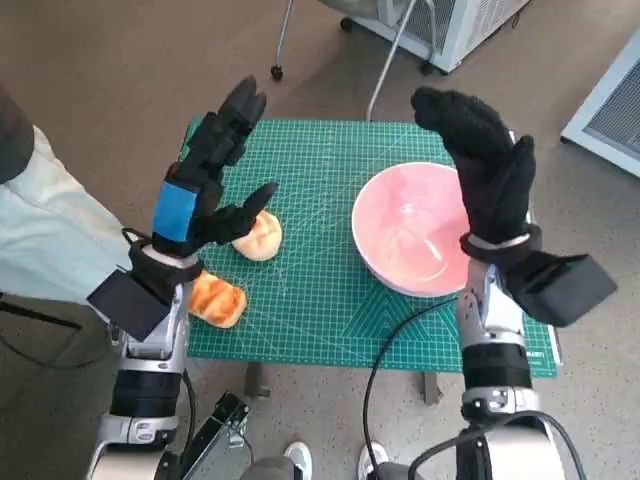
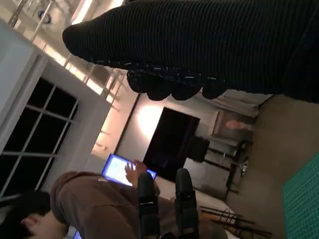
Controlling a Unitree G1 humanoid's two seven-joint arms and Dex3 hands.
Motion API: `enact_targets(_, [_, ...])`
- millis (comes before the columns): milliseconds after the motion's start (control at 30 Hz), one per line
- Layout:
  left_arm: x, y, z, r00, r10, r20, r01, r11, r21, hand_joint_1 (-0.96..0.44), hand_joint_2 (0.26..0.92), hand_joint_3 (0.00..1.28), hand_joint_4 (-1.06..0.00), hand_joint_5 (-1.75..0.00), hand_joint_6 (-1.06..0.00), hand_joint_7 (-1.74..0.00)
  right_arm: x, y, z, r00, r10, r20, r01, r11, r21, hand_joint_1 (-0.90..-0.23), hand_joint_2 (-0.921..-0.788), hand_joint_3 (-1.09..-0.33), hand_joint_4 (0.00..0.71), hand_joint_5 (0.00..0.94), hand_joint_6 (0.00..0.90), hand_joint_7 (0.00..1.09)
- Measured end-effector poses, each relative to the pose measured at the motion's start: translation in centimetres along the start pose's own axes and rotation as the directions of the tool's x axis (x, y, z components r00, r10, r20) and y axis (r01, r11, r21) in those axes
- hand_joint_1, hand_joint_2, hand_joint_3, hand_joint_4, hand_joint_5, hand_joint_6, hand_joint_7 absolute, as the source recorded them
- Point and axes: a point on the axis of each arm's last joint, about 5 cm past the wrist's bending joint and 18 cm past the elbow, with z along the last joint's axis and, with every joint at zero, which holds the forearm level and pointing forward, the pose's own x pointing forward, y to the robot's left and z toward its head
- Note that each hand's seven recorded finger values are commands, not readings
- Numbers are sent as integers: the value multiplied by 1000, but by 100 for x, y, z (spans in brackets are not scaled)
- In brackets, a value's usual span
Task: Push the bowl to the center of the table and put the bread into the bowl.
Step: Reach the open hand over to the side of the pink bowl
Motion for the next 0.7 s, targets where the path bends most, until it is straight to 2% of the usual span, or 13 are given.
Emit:
enact_targets(267, [25, -39, -1, 1000, -17, 10, 17, 1000, -3, -427, 921, 302, -242, 0, -262, -98, -44, -70, 27, 1000, -6, -10, 5, 998, -57, -598, -921, -812, 67, 251, -1, 598])
enact_targets(433, [30, -59, -2, 1000, -26, 14, 26, 1000, 0, -426, 921, 300, -241, 0, -259, -104, -147, -279, 29, 997, -43, -59, 35, 990, -139, -564, -921, -856, 76, 243, -1, 583])
enact_targets(567, [25, -45, -1, 1000, -23, 13, 23, 1000, 5, -430, 921, 296, -243, -1, -256, -112, -262, -486, 41, 985, -131, -116, 104, 972, -213, -555, -921, -898, 78, 242, -1, 578])
enact_targets(700, [22, -36, 0, 1000, -22, 12, 22, 1000, 7, -430, 921, 289, -246, -2, -252, -120, -345, -620, 55, 963, -225, -151, 180, 948, -263, -551, -921, -923, 71, 246, -1, 576])
